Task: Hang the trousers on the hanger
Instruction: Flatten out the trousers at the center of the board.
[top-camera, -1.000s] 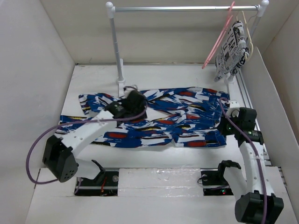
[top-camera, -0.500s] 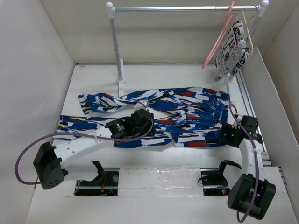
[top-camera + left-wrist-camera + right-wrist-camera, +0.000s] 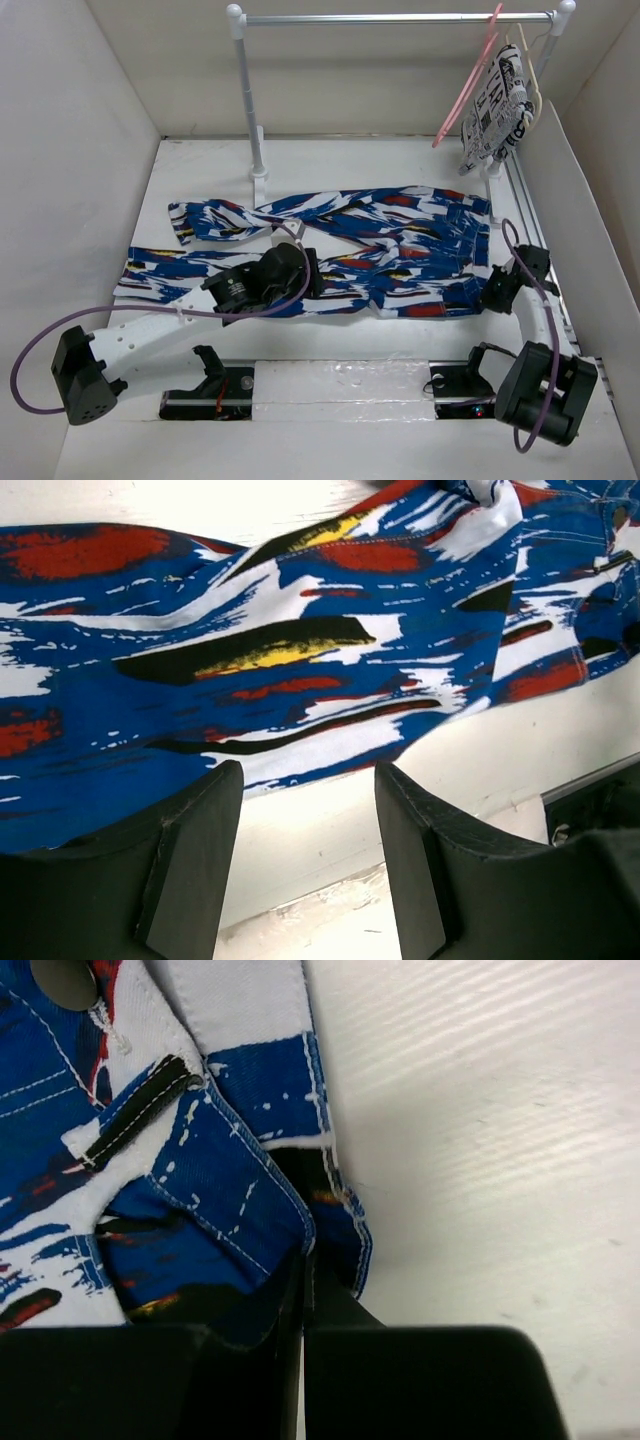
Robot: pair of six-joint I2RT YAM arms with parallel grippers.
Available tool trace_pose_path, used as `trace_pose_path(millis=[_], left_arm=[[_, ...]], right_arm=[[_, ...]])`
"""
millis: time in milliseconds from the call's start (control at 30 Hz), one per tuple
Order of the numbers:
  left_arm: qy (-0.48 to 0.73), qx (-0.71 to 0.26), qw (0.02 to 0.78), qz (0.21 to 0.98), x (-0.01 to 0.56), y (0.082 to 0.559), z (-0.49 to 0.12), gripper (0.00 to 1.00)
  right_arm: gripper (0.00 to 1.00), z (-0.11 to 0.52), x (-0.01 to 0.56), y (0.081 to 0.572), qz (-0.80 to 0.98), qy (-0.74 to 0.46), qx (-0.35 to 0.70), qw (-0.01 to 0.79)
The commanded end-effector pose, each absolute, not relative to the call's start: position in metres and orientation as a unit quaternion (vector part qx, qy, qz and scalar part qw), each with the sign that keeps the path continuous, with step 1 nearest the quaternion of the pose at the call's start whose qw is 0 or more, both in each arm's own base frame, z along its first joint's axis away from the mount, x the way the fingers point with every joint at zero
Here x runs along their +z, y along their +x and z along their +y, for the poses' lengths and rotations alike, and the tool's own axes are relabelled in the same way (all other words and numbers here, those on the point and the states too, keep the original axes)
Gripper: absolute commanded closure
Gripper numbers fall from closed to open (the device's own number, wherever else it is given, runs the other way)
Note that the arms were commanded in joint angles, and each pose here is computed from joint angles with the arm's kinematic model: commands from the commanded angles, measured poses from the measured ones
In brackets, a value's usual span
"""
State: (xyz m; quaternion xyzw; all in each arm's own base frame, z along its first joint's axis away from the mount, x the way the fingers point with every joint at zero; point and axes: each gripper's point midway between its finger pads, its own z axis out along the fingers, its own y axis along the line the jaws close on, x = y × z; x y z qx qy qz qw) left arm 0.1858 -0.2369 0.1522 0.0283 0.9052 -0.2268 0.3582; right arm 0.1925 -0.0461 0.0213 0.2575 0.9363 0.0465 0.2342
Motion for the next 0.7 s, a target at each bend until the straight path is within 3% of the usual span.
trace_pose_path(millis=[0, 133, 367, 400, 433, 533, 667], left_arm=[[0.035, -0.217, 0.378, 0.899, 0.160, 0.191, -0.231, 0.49], [0.042, -0.197, 0.391, 0.898, 0.164, 0.197, -0.227, 0.47], [0.054, -0.181, 0.376, 0.907, 0.153, 0.197, -0.224, 0.44], [0.055, -0.186, 0.369, 0.909, 0.151, 0.196, -0.224, 0.44], [0.059, -0.186, 0.364, 0.911, 0.149, 0.194, -0.223, 0.44], [0.048, -0.167, 0.359, 0.917, 0.138, 0.192, -0.211, 0.44], [0.013, -0.158, 0.368, 0.916, 0.140, 0.205, -0.195, 0.45]], right_arm=[[1.00, -0.085, 0.056, 0.204, 0.916, 0.294, -0.030, 0.272], [1.00, -0.135, 0.111, 0.184, 0.889, 0.321, -0.145, 0.293], [1.00, -0.173, 0.120, 0.144, 0.900, 0.324, -0.234, 0.175], [0.96, -0.172, 0.119, 0.145, 0.902, 0.323, -0.229, 0.173], [0.82, -0.172, 0.119, 0.146, 0.900, 0.327, -0.228, 0.176], [0.25, -0.172, 0.120, 0.150, 0.900, 0.323, -0.218, 0.194], [0.26, -0.163, 0.149, 0.184, 0.907, 0.269, -0.188, 0.264]])
